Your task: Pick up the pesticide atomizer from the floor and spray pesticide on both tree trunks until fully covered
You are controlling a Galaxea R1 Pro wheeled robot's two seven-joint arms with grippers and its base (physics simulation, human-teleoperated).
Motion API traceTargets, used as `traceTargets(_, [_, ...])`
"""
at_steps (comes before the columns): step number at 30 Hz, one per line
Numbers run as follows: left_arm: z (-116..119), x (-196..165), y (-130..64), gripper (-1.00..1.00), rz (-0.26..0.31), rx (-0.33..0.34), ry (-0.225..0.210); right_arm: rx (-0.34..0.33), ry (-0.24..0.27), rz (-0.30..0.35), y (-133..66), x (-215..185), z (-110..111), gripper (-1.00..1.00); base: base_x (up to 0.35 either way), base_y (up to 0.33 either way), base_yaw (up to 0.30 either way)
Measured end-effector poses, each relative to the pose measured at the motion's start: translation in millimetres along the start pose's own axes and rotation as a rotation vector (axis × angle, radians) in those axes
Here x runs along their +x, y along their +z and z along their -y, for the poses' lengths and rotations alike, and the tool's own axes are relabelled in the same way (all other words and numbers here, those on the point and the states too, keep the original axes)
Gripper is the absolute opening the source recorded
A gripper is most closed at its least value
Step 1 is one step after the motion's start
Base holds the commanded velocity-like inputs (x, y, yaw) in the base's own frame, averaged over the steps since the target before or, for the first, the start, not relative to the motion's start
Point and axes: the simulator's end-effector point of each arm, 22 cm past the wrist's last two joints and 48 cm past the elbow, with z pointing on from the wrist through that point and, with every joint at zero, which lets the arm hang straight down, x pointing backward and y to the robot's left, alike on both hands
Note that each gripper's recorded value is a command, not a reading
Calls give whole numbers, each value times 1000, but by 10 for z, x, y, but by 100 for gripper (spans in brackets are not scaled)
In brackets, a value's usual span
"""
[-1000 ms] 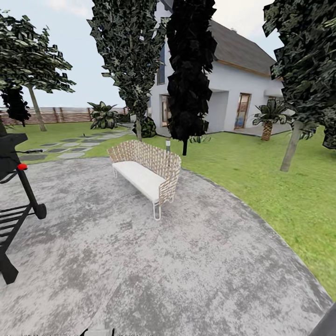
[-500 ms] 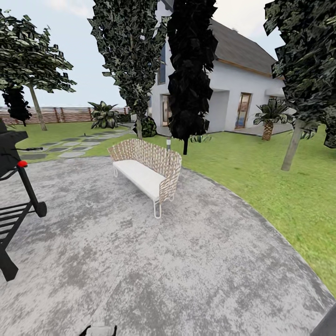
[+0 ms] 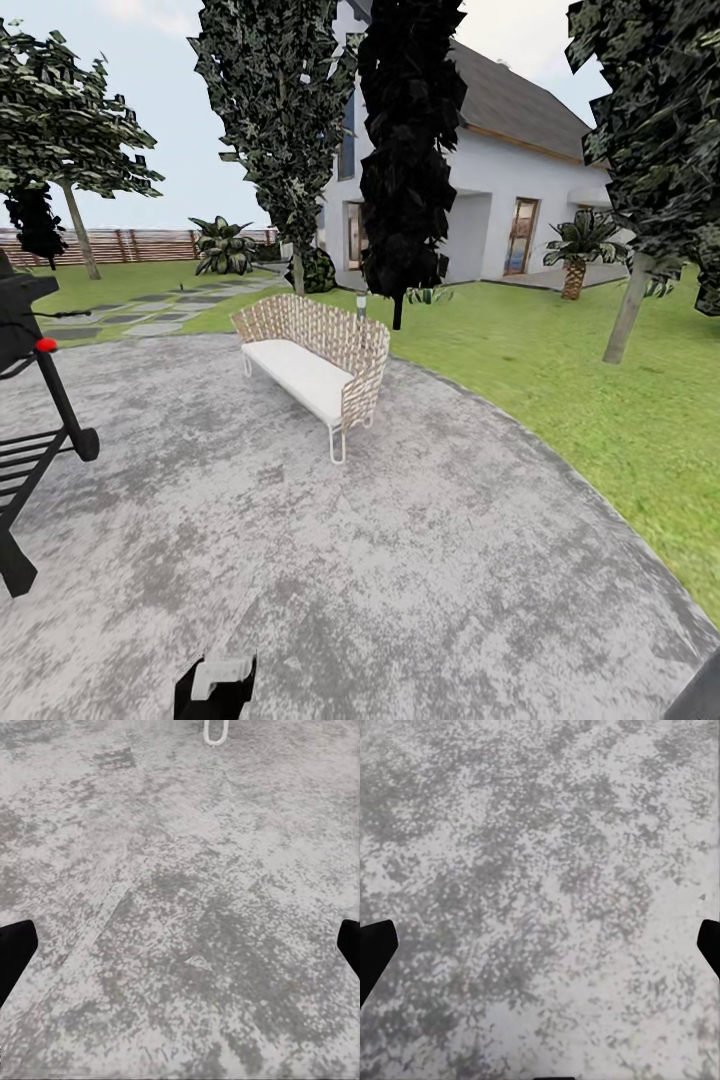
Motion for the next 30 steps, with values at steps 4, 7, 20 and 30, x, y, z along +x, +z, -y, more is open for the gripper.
traceTargets(4, [-14,140,18,100,-14,-2,-2,-2,0,-1,53,65,-7,100,0,0,0])
traceTargets(7, [-33,210,37,100,-17,-6,-5,-2,-2,-2,93,112,-6,100,0,0,0])
traceTargets(20, [-148,465,127,100,-19,-35,-26,1,-3,0,272,302,-3,100,0,0,0])
traceTargets(30, [-149,624,194,100,-10,-35,-27,1,-2,14,413,400,-3,100,0,0,0])
